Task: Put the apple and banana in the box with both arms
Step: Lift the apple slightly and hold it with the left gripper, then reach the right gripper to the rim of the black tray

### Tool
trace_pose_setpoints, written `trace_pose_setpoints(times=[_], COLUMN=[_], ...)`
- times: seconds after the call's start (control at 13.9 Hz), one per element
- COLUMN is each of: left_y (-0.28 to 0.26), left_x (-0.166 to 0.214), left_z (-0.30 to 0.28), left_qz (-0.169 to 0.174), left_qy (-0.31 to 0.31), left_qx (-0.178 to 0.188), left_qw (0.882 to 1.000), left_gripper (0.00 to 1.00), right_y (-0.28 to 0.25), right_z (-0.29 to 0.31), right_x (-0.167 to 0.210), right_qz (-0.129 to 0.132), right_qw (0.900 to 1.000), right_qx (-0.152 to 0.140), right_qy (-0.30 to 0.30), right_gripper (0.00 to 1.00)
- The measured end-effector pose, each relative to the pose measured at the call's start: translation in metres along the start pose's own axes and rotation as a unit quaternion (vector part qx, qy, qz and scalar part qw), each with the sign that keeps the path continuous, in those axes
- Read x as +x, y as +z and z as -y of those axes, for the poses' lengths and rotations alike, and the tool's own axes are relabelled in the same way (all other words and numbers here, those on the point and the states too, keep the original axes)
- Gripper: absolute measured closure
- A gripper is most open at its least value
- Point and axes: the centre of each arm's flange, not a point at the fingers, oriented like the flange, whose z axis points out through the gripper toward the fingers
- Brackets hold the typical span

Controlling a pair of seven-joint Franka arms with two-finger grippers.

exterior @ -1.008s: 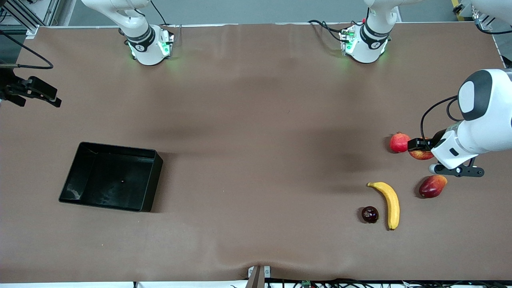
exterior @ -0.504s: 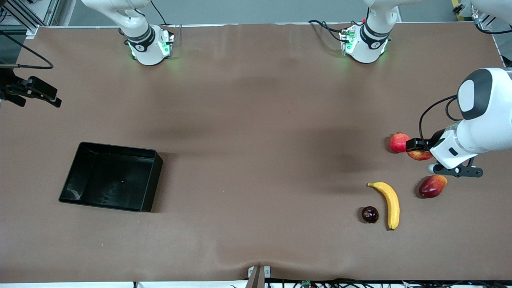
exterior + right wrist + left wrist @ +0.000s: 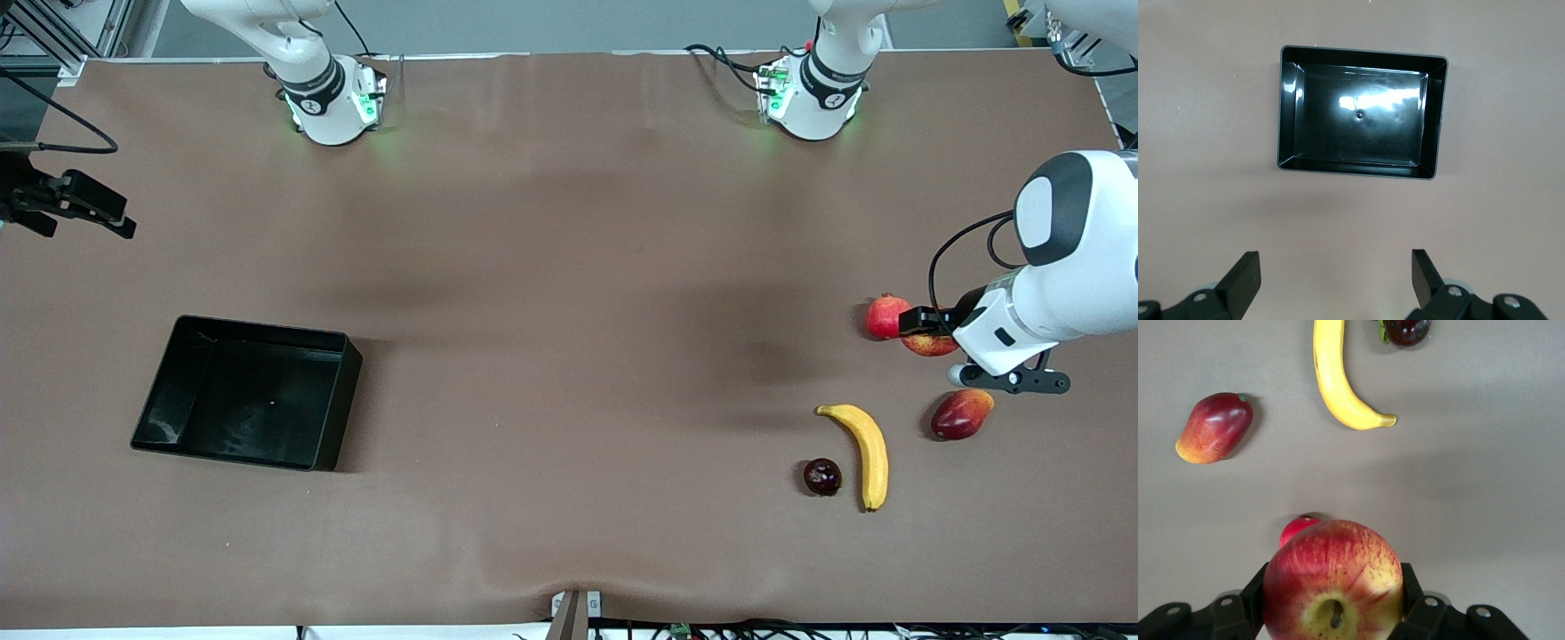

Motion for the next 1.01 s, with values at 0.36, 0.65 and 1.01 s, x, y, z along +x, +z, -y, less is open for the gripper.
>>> trace_pose_setpoints(times=[0.36,0.65,1.01], left_y=[0.0,-0.001,-0.004], left_x=[0.0,0.0,0.001], left_z=[-0.002,-0.006,-0.013], left_qz=[0.0,-0.001,-0.004], left_qy=[0.001,0.005,0.004], left_qx=[0.0,-0.001,-0.017], left_qw=[1.0,1.0,1.0], left_gripper=[0.23,0.23,0.23], right_y=[0.017,0.074,0.178], right_z=[0.0,-0.018,-0.084], right_x=[0.012,0.048,0.093], right_qz=[0.008,0.027,0.058], right_qw=[1.0,0.999,0.996], right_qx=[-0.001,-0.006,-0.006], right_qy=[0.0,0.018,0.071], right_gripper=[0.0,0.0,0.0])
